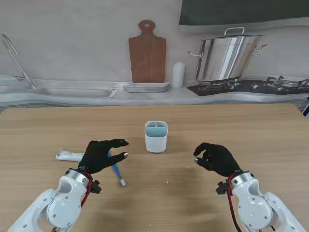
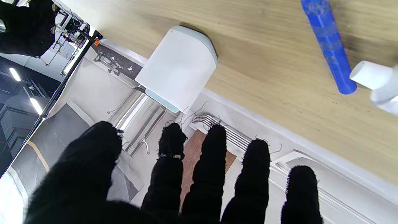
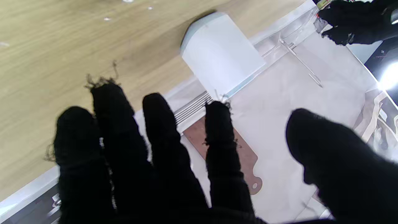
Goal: Organize toothpaste and toothbrush
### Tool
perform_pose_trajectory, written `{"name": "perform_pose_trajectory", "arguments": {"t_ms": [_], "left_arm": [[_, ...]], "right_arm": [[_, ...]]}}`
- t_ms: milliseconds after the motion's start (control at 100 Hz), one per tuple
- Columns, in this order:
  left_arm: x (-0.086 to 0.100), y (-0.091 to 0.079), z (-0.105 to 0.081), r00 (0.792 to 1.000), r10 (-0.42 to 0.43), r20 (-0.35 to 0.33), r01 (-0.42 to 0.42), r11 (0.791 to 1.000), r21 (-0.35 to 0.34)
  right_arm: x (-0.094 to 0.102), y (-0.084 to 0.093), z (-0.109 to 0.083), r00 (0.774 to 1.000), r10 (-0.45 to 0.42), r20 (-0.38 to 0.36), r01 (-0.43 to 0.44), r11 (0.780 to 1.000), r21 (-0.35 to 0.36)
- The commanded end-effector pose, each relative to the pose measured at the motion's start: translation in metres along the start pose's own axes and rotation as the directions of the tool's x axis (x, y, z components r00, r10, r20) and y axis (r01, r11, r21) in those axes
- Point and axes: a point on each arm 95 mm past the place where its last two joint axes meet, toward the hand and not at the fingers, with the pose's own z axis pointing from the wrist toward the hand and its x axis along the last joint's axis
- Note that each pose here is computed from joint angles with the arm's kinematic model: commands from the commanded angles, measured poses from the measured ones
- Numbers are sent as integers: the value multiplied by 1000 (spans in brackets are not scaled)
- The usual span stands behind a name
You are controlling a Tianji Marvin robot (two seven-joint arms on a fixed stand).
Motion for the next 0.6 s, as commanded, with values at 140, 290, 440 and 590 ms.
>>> {"name": "perform_pose_trajectory", "arguments": {"t_ms": [140,290,440,590], "left_arm": [[6,0,-2,1000,-6,-13,6,1000,0],[6,2,-2,1000,-3,-18,3,1000,-9],[7,1,-3,1000,-5,-14,5,1000,2],[5,-1,-1,1000,4,-10,-4,1000,6]], "right_arm": [[0,-4,-2,1000,0,-5,0,1000,14],[0,-6,-5,1000,3,-5,-3,1000,9],[0,-6,-4,1000,3,-15,-3,1000,15],[-1,-4,-2,1000,5,-13,-5,1000,16]]}}
